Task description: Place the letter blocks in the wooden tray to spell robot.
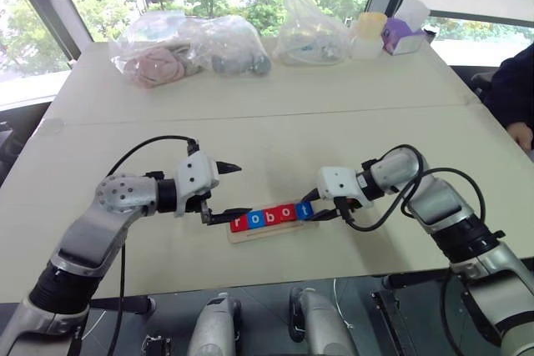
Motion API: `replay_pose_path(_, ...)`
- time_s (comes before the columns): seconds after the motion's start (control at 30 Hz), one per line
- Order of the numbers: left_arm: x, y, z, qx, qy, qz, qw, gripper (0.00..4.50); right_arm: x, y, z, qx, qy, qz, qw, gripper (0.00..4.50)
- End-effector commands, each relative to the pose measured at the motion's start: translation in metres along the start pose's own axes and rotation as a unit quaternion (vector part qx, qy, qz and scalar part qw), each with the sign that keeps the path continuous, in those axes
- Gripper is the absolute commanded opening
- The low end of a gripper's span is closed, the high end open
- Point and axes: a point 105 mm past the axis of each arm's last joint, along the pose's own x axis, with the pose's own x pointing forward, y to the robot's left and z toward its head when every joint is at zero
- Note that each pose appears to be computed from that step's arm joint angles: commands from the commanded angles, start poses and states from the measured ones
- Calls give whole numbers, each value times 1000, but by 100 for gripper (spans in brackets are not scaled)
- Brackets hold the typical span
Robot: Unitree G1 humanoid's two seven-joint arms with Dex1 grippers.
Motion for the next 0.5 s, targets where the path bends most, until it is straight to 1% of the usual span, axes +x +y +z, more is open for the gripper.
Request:
replay_pose_path(0.03, -5, 2, 12, 23, -12, 7, 1000, 450, -7, -8, 9, -21, -5, -14, 1000, 113)
replay_pose_path(0.5, -4, 2, 13, 24, -14, 5, 1000, 450, -7, -10, 5, -17, 3, -18, 1000, 113)
